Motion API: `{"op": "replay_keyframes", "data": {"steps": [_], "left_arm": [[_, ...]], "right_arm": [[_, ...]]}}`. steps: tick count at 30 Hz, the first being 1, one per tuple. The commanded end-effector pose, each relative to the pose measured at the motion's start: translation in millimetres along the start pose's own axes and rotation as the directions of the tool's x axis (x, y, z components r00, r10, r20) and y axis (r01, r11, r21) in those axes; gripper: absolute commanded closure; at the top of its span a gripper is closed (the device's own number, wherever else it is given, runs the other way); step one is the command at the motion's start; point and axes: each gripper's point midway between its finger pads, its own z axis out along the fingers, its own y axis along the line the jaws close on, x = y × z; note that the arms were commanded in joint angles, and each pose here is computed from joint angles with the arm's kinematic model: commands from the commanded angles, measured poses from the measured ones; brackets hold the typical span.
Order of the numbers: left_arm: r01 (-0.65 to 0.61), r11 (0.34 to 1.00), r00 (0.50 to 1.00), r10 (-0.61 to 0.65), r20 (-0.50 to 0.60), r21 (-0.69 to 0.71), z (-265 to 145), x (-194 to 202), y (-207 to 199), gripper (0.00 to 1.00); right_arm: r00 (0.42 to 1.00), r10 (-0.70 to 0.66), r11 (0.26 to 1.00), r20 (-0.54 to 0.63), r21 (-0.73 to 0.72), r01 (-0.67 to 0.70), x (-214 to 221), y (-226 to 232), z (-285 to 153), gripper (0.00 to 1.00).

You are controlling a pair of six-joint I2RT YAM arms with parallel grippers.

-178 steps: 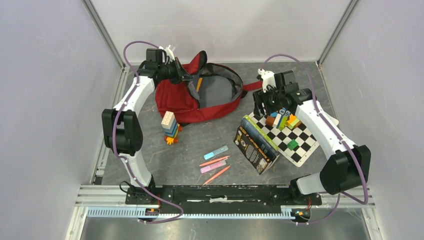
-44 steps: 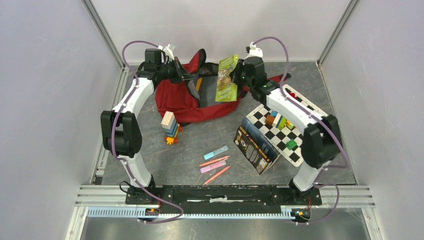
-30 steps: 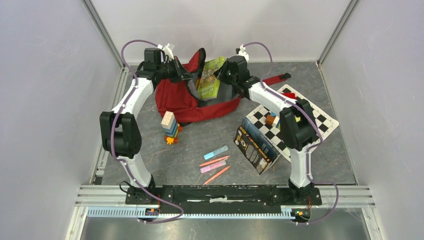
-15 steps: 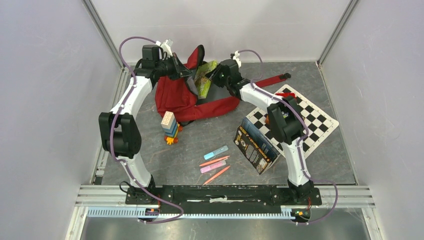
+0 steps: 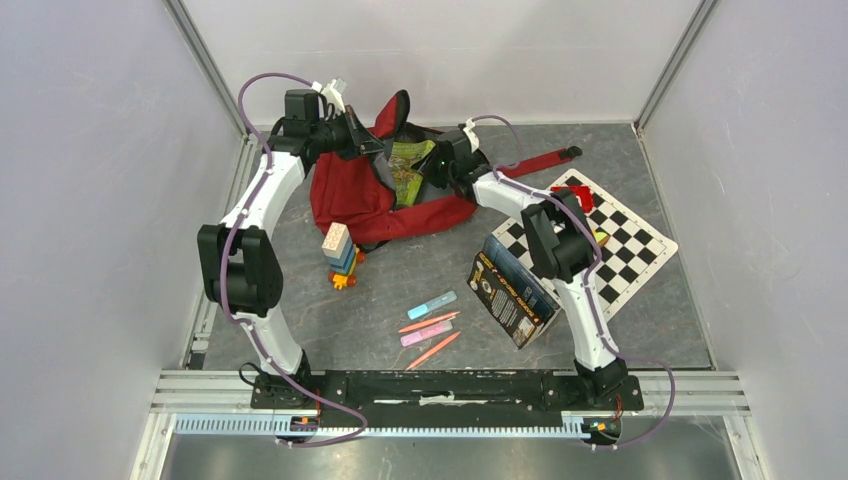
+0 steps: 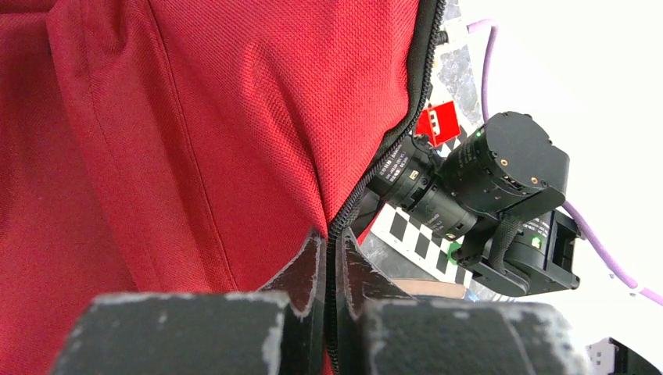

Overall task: Pack the student bag
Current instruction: Place the book in the student bag.

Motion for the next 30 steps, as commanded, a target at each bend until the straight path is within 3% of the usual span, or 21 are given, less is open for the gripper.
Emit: {"op": "replay_keyframes", "data": {"steps": [1, 6, 11, 15, 18, 25, 30], "left_arm": [[-0.070, 0.996, 0.995, 0.066, 0.069, 0.059, -10, -29, -23, 0.98], [-0.060, 0.997, 0.997, 0.057, 0.054, 0.058, -6, -25, -18, 0.98], [-0.055, 0.997, 0.998, 0.054, 0.038, 0.049, -3, -18, -11, 0.98], [-0.057, 0.998, 0.998, 0.056, 0.034, 0.038, -4, -15, -8, 0.98], [-0.061, 0.997, 0.998, 0.059, 0.038, 0.037, -5, -16, -9, 0.98], [-0.061, 0.997, 0.997, 0.060, 0.039, 0.040, -6, -16, -10, 0.98], [-0.062, 0.997, 0.997, 0.060, 0.037, 0.042, -6, -15, -11, 0.98]], "right_arm": [[1.000, -0.025, 0.999, -0.005, -0.045, 0.025, 7, 19, 9, 1.00], [0.996, -0.042, 0.989, -0.076, -0.144, 0.030, 35, 40, 24, 0.97], [0.992, -0.079, 0.977, -0.102, -0.203, 0.057, 48, 52, 29, 0.76], [0.989, -0.126, 0.983, -0.071, -0.145, 0.115, 41, 39, 23, 0.53], [0.986, -0.163, 0.983, -0.036, -0.087, 0.160, 31, 29, 15, 0.44], [0.967, -0.252, 0.968, 0.030, 0.015, 0.251, 9, 19, -2, 0.42], [0.962, -0.270, 0.963, 0.031, 0.000, 0.270, 9, 20, -2, 0.51]]}}
